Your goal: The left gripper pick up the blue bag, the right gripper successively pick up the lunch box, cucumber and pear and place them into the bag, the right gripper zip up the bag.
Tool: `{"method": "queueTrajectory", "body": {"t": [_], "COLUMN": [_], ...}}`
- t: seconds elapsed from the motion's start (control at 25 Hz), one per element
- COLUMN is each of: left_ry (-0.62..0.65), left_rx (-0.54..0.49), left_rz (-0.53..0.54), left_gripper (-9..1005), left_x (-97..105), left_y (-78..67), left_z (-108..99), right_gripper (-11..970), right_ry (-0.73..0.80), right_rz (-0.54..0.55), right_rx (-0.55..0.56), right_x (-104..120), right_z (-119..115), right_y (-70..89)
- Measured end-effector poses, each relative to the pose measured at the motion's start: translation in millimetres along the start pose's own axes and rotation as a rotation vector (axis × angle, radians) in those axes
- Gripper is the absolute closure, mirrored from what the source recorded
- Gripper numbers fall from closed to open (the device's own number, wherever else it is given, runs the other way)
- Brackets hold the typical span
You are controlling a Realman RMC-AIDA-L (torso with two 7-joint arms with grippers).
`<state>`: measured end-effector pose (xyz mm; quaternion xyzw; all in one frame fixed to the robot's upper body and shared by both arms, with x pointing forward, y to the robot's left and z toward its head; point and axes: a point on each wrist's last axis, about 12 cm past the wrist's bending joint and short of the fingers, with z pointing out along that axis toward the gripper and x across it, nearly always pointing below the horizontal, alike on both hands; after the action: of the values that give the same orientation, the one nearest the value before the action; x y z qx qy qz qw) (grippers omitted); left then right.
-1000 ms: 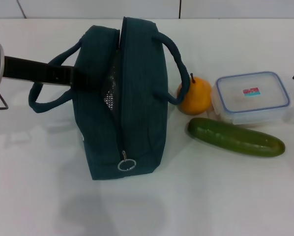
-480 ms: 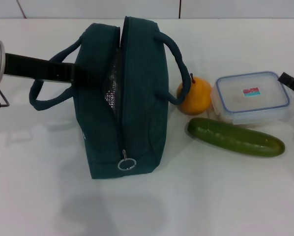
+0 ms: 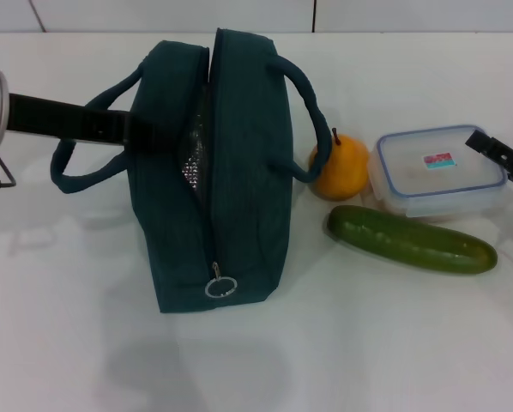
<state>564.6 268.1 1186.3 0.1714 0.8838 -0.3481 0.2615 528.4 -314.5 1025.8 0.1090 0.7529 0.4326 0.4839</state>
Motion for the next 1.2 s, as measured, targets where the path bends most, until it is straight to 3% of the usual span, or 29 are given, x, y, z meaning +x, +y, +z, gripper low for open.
{"method": "queueTrajectory", "body": {"t": [0.56,0.88,1.2], "left_ry": [0.003,0.009,0.018], "left_rx": [0.000,0.004,0.007], "left_rz": [-0.007,-0.005,0.001], "left_gripper": [956,956,956], "left_x": [2.2,2.2,2.7], "left_y": [1.2,0.7,-0.3], "left_z": [-0.1,1.3,3.1], "right_gripper": [295,325,450], "right_ry": [-0.018,-0.004,0.003], "right_rz": [0.155,0.171,0.214], "right_rx": [-0.090,-0.105,-0.123], "right_x": [1.5,2.4,8.6], "right_z": [-9.5,-5.2,-3.1], "right_y": [7.9,11.0,14.4]}}
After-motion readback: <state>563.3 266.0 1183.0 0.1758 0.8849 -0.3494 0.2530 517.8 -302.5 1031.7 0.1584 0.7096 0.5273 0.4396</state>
